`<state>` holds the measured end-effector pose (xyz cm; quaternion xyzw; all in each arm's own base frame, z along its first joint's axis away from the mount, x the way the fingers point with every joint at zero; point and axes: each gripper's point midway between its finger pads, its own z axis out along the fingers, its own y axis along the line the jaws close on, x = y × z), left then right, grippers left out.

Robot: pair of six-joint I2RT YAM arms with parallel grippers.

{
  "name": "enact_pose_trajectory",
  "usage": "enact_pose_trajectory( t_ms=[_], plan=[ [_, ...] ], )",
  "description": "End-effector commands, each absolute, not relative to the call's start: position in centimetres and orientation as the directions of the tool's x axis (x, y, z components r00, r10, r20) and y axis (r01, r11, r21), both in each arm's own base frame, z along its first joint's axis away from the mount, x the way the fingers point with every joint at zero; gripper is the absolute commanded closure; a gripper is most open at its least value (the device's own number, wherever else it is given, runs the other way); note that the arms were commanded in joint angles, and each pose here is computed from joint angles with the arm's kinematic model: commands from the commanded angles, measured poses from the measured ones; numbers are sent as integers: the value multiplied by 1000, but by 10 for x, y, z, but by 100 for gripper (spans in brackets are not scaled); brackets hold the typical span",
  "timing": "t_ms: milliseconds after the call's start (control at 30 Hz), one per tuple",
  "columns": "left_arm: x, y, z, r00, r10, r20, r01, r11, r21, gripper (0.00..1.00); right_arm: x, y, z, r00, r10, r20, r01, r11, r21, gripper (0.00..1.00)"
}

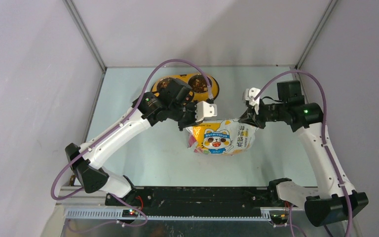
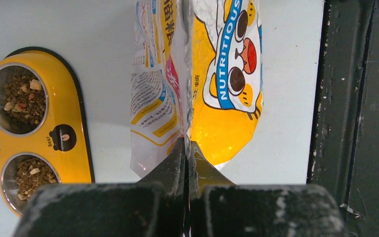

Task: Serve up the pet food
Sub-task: Close the pet food bag at the center of the board.

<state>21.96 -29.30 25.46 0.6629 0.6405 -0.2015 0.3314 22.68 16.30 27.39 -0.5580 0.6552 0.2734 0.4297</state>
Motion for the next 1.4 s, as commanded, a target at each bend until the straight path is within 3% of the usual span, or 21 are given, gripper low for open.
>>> enact_pose_trajectory(
  t_ms=[0,100,167,400,633,700,867,933,1167,1300,1333,1367],
  plan=[
    [213,-276,273,104,708,-699,975,65,211,100,225,170,339,206,-392,-897,-928,214,-306,78],
    [213,-276,273,103,708,-699,975,66,211,100,226,166,334,284,-440,-852,-885,222,-410,49],
    [213,-276,273,104,708,-699,975,67,212,100,223,168,328,359,-473,-805,-845,201,-495,38],
    [213,-276,273,103,708,-699,975,66,211,100,226,180,298,416,-559,-717,-813,125,-569,35],
    [213,-276,272,101,711,-696,976,66,210,100,239,178,284,413,-618,-669,-786,128,-604,47],
    [214,-276,271,101,711,-696,976,66,209,100,239,179,283,416,-622,-663,-785,122,-607,55],
    [214,-277,271,100,712,-695,976,64,207,100,237,180,286,415,-615,-670,-787,127,-604,92],
    [214,-277,271,99,713,-695,977,64,205,100,235,183,291,393,-599,-698,-805,143,-576,100],
    [214,-277,272,100,713,-694,976,63,206,100,225,191,325,156,-380,-912,-965,138,-222,100],
    [213,-276,271,102,711,-695,976,63,208,100,231,188,335,99,-364,-926,-972,166,-169,100],
    [214,-276,271,101,712,-694,976,64,208,100,231,189,333,108,-370,-923,-970,164,-180,98],
    [214,-276,272,102,711,-695,976,64,209,100,234,190,329,135,-390,-911,-959,179,-218,90]
  ],
)
